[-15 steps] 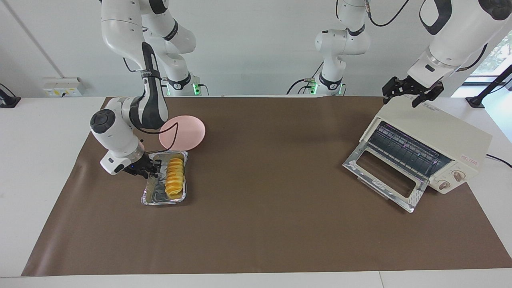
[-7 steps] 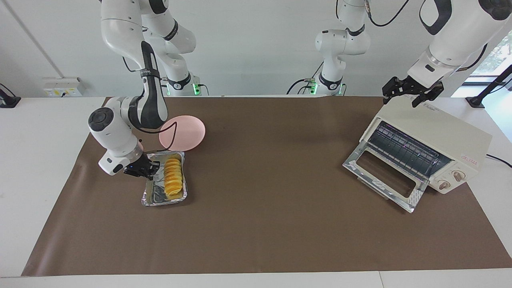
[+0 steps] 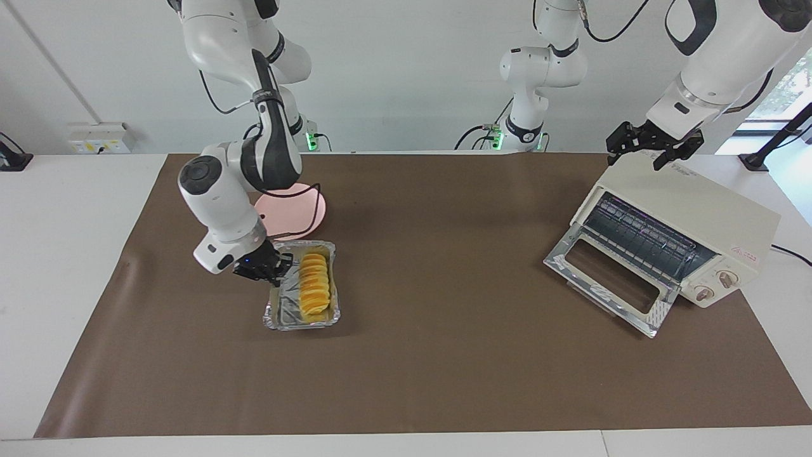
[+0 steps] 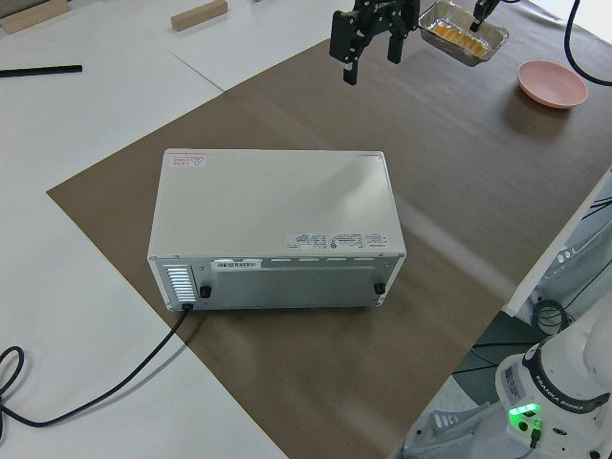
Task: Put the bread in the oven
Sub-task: 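Slide the foil tray toward the oven with the right gripper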
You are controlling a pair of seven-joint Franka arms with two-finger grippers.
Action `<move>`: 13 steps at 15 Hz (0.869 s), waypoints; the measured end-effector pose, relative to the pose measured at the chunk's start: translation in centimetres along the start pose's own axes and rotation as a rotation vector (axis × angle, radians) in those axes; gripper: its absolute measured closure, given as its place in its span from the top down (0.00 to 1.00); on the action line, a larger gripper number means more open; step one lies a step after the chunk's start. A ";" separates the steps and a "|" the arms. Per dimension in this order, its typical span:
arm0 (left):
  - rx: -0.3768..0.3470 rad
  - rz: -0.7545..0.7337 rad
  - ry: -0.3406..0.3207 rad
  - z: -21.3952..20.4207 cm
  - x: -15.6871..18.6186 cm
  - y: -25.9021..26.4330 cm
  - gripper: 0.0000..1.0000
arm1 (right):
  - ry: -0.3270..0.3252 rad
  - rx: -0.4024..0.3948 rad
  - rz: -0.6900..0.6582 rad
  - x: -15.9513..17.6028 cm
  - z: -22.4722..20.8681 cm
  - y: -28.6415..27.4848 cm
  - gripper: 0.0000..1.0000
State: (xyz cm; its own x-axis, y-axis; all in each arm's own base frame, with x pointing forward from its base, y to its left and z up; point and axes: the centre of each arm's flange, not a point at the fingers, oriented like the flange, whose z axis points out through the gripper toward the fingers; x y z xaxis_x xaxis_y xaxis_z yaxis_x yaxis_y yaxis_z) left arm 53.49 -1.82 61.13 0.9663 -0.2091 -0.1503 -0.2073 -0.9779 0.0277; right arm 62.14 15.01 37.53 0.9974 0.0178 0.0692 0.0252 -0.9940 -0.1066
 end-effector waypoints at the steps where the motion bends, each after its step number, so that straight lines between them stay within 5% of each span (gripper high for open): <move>1: 0.000 0.000 0.000 0.0 0.0 0.0 1.00 | 0.000 0.003 0.010 -0.1 0.2 -1.8 0.02; 9: 0.000 0.000 0.000 0.0 0.0 0.0 1.00 | 0.022 0.100 0.207 0.3 5.5 -15.2 0.02; 13: 0.000 0.000 0.000 0.0 0.0 0.0 1.00 | 0.020 0.099 0.223 0.2 6.7 -15.9 0.02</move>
State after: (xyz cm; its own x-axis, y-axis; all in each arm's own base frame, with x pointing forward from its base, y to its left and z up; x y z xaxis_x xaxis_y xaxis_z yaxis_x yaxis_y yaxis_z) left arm 53.49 -1.82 61.13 0.9663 -0.2091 -0.1503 -0.2073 -0.9779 0.0277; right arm 62.39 31.49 32.59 0.9776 -0.2039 0.0522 -0.1881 -0.9577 -0.2180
